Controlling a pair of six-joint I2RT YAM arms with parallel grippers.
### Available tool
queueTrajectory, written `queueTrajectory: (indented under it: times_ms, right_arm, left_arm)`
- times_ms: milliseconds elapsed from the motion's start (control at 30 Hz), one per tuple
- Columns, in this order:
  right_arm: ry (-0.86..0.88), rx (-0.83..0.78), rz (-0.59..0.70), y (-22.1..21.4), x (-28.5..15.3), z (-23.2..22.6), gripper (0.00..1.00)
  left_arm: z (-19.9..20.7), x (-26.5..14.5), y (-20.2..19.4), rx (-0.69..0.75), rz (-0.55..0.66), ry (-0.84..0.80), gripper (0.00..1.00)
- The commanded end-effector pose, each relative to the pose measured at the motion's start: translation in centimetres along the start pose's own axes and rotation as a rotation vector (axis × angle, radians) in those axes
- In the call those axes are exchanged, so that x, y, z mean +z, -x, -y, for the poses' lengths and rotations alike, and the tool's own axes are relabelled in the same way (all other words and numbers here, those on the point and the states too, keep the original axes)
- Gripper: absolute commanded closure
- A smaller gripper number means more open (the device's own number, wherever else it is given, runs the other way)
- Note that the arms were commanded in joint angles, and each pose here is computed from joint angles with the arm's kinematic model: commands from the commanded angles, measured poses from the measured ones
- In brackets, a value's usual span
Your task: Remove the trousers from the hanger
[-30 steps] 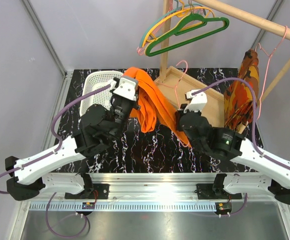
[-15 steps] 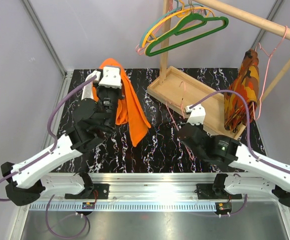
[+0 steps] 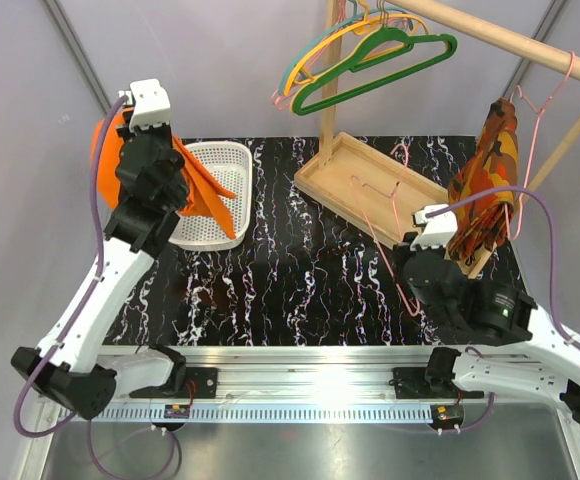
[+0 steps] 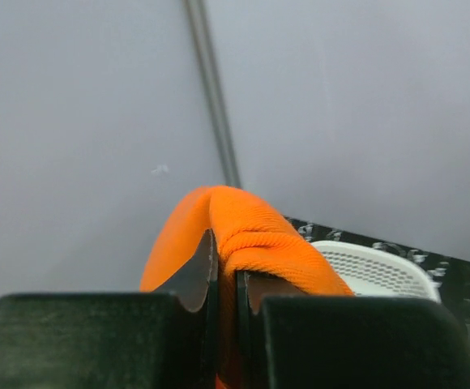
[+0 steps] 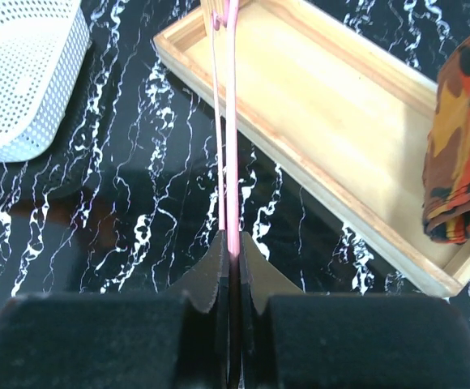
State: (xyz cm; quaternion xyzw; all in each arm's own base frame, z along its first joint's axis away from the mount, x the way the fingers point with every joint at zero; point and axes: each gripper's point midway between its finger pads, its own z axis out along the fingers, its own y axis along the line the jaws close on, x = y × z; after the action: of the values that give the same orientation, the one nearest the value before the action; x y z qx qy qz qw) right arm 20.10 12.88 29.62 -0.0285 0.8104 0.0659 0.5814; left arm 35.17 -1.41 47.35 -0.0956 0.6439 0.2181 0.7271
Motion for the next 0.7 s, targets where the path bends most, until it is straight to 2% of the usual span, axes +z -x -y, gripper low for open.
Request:
queueTrajectory:
  times_ms: [0,167,300,367,400,533,667]
  right_arm:
    - [-0.025,0.06,0.097,3.2,-1.0,1.5,1.0]
    - [-0.002,0.107,0.128,4.3,-2.4,2.7,1.0]
    - [0.018,0.134,0.124,4.4,-3.0,3.0,1.0]
    - [0.031,0.136,0.116,4.4,-3.2,3.0,1.0]
    - [0.033,0.135,0.109,4.4,-3.3,3.1,1.0]
    - [0.026,0.122,0.111,4.3,-3.5,3.5,1.0]
    - [0.039,0.124,0.121,4.7,-3.8,3.6,1.0]
  left_arm:
    - [-1.2,2.1,2.5,-0.074,0.096,0.035,1.0]
    - [2.9,6.2,-2.8,0.027,-0.01,-0.008,1.0]
    - [8.6,9.3,-9.6,0.112,-0.154,-0.074,1.0]
    - [9.9,10.1,-11.4,0.155,-0.215,-0.073,1.0]
    - [11.4,10.7,-14.0,0.178,-0.271,-0.085,1.0]
    - [13.5,10.7,-16.4,0.19,-0.361,-0.117,1.0]
    - [15.5,11.0,-18.0,0.142,-0.419,-0.143,1.0]
